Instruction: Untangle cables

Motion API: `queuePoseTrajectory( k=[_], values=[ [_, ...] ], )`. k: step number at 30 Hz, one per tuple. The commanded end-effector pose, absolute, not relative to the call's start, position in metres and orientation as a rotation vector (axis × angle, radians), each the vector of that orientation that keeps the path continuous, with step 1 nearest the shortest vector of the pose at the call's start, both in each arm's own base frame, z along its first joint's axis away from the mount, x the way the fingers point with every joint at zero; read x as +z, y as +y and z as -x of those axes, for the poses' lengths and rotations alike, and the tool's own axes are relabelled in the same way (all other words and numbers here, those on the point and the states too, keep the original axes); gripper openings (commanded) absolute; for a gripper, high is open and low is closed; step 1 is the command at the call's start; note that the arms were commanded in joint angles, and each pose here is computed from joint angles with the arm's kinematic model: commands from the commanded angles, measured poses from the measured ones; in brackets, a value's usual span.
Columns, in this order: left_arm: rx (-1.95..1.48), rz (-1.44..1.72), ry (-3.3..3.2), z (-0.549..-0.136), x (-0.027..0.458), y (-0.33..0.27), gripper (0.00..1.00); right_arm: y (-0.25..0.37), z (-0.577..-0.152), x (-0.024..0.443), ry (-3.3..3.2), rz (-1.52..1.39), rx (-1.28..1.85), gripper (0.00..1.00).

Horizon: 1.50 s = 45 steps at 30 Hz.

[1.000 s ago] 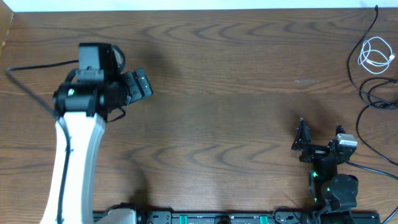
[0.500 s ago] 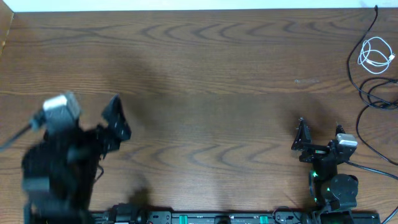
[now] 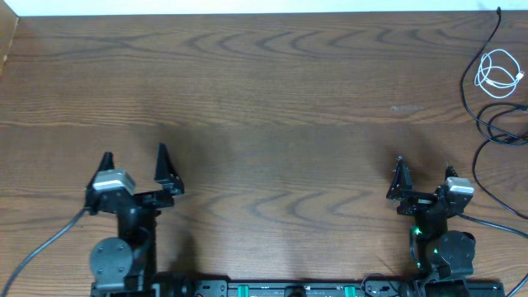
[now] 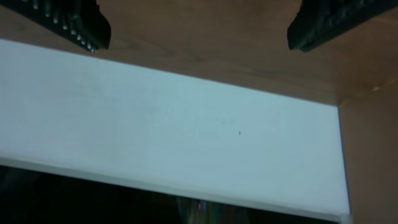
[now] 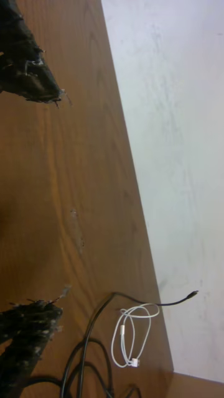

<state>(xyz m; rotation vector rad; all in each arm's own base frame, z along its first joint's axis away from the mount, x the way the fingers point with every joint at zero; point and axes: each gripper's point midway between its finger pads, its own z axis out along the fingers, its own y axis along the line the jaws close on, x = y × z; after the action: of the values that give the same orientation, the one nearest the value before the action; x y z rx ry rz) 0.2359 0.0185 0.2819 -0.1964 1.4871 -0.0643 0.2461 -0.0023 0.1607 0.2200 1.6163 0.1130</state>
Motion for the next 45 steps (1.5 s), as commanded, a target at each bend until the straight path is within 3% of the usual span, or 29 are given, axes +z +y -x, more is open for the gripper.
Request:
queuePoseTrajectory(
  k=[1, 24, 45],
  values=[
    [-0.037, 0.194, 1.466, -0.238, 0.261, 0.022, 0.96, -0.001, -0.246, 0.160, 1.618, -0.211, 0.111, 0.99],
    [0.010, 0.183, 1.722, -0.242, 0.135, 0.023, 0.96, -0.001, -0.246, 0.160, 1.617, -0.211, 0.111, 0.99],
    [0.007, 0.180, 1.720, -0.243, 0.136, 0.022, 0.96, -0.001, -0.246, 0.160, 1.617, -0.211, 0.111, 0.99]
  ],
)
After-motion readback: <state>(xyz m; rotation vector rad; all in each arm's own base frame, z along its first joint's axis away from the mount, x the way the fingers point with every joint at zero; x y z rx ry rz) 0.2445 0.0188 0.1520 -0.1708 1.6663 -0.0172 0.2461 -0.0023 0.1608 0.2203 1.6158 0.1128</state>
